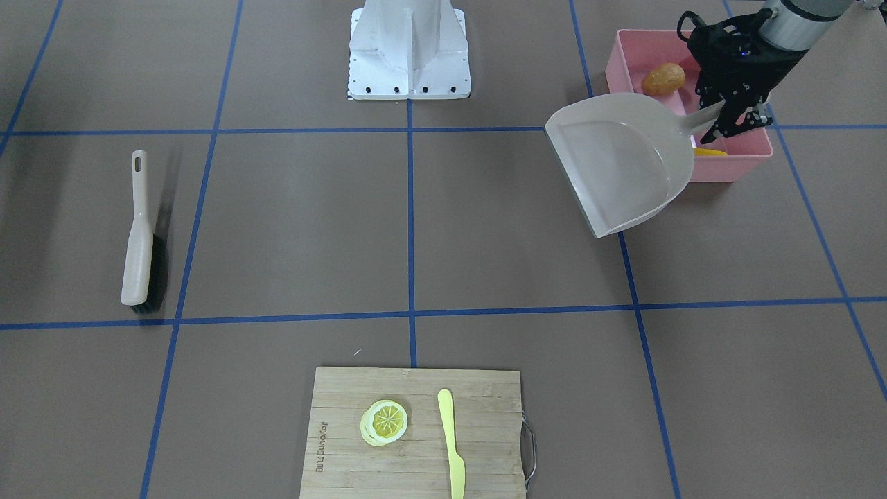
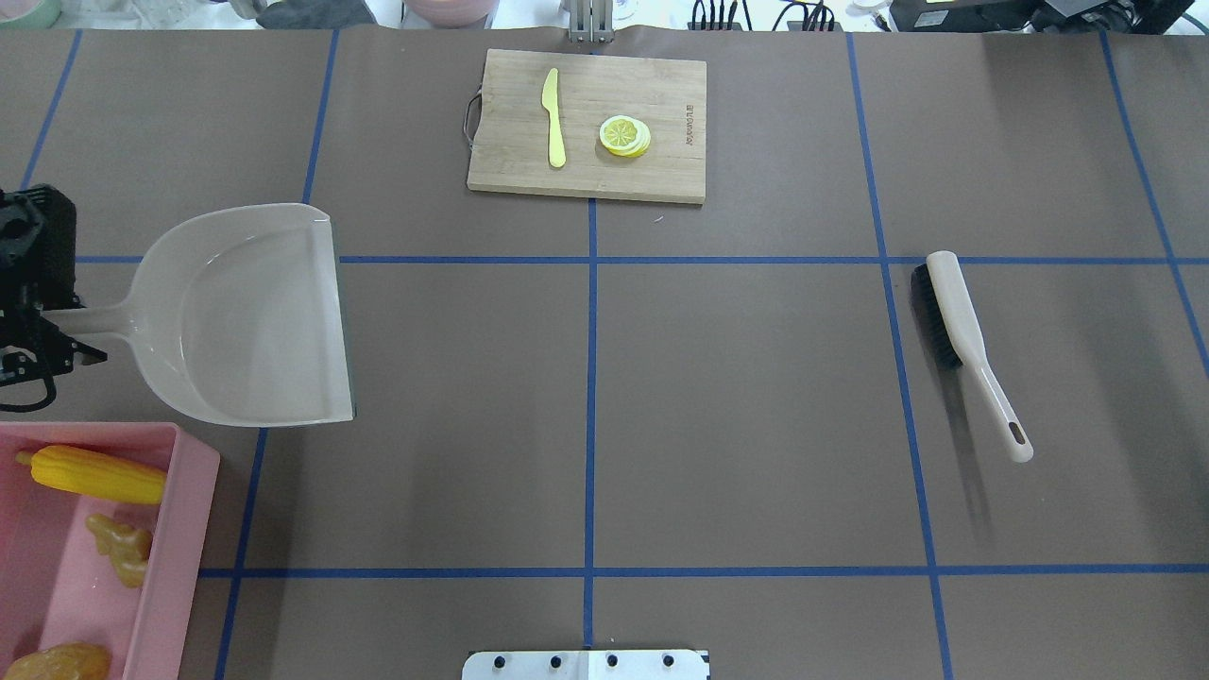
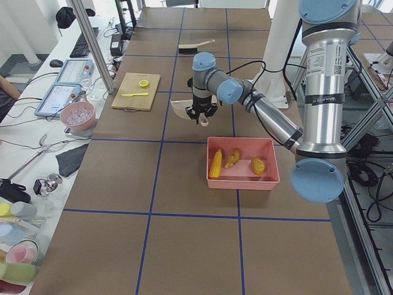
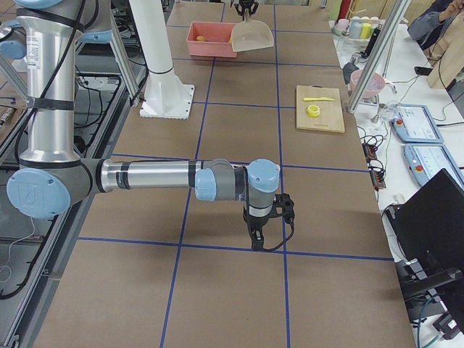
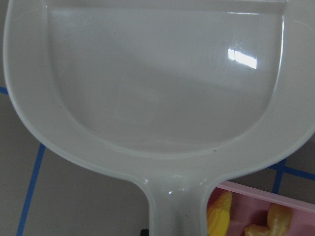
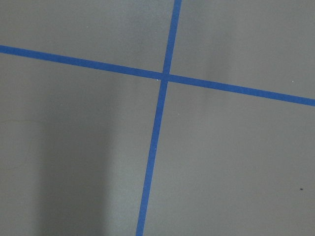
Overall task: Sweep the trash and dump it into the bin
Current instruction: 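Bring the empty dustpan back over the table with the left gripper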
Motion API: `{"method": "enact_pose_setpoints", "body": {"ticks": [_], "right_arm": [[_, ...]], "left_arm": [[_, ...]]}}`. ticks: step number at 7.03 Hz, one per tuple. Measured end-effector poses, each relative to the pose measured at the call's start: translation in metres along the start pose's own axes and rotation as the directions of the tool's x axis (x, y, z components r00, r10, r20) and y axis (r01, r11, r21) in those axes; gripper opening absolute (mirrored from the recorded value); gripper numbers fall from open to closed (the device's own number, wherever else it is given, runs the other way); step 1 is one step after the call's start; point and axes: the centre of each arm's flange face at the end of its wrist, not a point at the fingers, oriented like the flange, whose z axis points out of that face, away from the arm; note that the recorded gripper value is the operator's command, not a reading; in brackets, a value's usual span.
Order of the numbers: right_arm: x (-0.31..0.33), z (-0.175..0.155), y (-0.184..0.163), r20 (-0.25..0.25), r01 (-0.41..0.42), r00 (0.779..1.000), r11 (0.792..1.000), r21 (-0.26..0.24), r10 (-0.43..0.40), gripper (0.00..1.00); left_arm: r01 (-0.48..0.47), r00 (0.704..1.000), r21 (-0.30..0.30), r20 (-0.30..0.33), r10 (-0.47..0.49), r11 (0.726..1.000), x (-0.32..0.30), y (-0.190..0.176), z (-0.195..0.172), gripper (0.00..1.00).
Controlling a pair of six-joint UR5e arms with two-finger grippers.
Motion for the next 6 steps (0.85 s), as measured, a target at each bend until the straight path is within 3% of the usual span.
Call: {"method": "enact_pose_setpoints", "body": {"ticks": [3, 6], "right_arm": [[0.0, 0.0, 0.0, 0.0, -0.001, 1.0, 1.0, -0.001, 0.001, 1.0], [0.001, 0.001, 0.001, -0.001, -0.002, 1.0, 1.0, -0.003, 0.002, 1.0]], "left_arm": [[-0.187, 0.982, 0.019, 0.01, 0.187, 0.982, -0.042, -0.029, 0.027, 0.0], [-0.203, 0.978, 0.034, -0.049, 0.205, 0.979, -0.073, -0.042, 0.063, 0.0]]}}
